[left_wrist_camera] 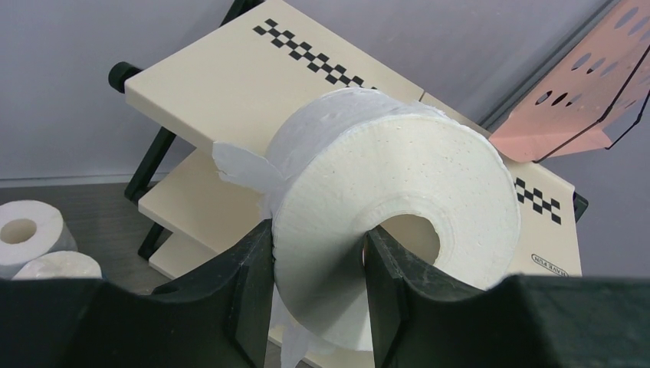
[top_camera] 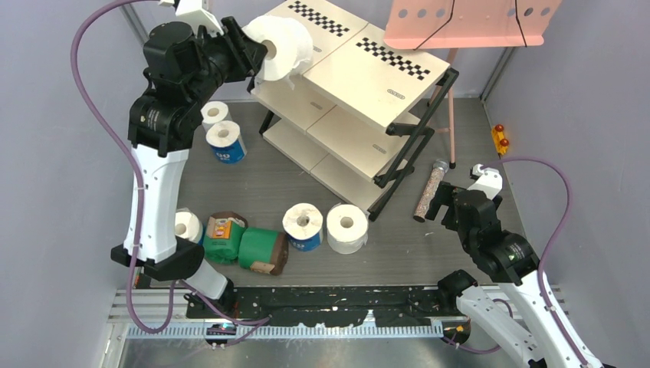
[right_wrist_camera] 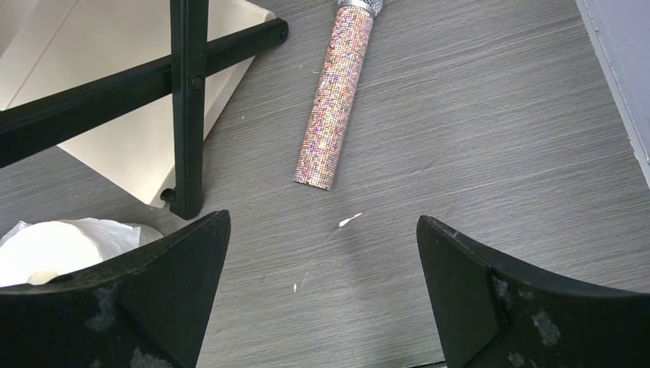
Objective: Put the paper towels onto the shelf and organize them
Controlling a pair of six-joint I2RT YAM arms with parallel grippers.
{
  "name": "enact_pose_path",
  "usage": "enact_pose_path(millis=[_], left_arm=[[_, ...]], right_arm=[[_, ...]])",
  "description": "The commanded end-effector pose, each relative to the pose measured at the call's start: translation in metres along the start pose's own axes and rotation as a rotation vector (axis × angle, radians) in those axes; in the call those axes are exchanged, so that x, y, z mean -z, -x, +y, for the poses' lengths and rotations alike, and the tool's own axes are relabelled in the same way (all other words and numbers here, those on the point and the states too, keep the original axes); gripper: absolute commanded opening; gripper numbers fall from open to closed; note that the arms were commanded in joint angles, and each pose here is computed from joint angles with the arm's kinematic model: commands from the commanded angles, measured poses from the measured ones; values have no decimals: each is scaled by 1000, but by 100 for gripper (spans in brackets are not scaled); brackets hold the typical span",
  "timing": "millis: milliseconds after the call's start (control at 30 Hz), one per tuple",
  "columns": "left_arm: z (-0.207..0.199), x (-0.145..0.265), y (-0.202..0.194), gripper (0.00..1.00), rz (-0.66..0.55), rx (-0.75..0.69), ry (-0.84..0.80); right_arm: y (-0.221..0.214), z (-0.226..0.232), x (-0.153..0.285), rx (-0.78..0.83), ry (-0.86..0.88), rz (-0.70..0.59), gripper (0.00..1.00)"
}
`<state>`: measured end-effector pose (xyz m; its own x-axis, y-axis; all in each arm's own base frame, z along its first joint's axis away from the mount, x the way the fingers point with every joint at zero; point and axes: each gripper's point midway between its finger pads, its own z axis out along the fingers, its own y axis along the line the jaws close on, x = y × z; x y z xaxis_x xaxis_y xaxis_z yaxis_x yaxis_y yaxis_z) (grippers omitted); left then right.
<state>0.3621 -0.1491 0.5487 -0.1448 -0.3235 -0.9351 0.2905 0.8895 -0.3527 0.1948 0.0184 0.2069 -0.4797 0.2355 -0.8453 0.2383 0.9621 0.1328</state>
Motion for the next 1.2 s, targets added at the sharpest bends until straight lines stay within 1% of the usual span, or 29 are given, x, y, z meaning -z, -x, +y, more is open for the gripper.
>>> enact_pose_path(millis=[0,167,433,767,833,967,1167], left_arm=[[-21,4,43,8,-151,18,-87],[-22,-4,42,9,-152,21,-93],[-23,-13,42,16,-161,32,-94],[-22,-26,38,19,-159,40,-89],[-22,-28,38,22,-159,42,-89],[-21,-32,37,34,-160,43,-87],[-21,-40,36,45,-166,55,-89]], right_arm=[[7,0,-2,-27,-13,-34,100],[7,-1,-2,-28,-15,-36,100],[7,-1,-1,-31,-14,-39,100],[8,-1,-1,-34,-12,-41,100],[7,-1,-1,-33,-12,-41,100],[7,-1,-1,-32,-15,-39,100],[7,-1,-1,-32,-15,-38,100]])
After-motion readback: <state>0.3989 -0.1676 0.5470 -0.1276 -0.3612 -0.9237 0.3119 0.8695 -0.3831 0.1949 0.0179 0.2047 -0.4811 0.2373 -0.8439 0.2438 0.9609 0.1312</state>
